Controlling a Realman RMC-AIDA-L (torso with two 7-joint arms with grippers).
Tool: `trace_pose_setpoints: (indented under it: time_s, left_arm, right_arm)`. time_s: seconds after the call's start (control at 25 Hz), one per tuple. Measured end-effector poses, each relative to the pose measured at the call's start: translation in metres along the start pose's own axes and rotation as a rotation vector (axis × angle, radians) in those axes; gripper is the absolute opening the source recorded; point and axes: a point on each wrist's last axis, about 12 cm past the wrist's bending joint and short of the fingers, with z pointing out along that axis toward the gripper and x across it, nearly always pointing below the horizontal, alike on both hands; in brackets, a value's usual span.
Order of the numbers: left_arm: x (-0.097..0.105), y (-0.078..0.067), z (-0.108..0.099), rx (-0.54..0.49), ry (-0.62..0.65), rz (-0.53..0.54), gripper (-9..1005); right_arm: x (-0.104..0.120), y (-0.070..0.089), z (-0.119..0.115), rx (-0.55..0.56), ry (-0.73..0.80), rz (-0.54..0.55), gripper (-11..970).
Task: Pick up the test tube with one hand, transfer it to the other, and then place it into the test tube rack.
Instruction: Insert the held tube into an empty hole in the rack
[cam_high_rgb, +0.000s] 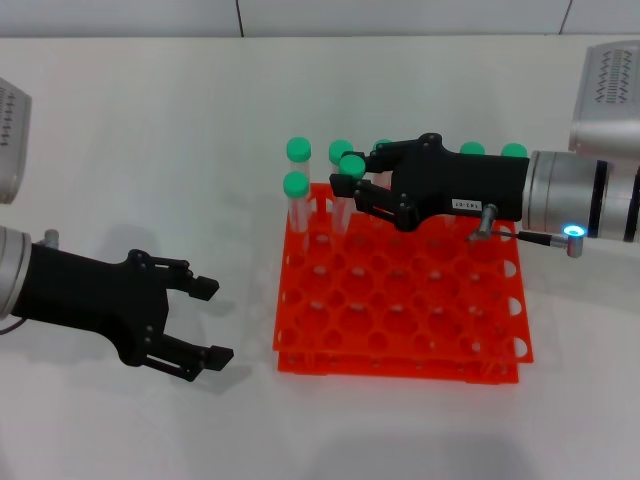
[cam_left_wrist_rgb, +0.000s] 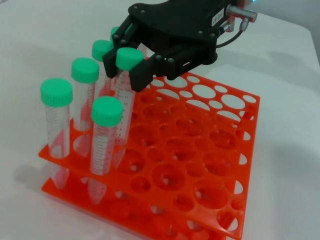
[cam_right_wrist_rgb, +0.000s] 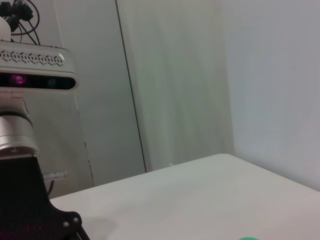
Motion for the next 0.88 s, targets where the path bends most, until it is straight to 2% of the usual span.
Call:
trace_pose_setpoints:
  time_s: [0.88]
  left_arm:
    - [-0.0007,0.0004,-0.0003,-0.002,-0.001,0.002,874]
  right_arm:
    - [0.0012,-0.0002,-0.0002,0.001,0.003,0.004,274]
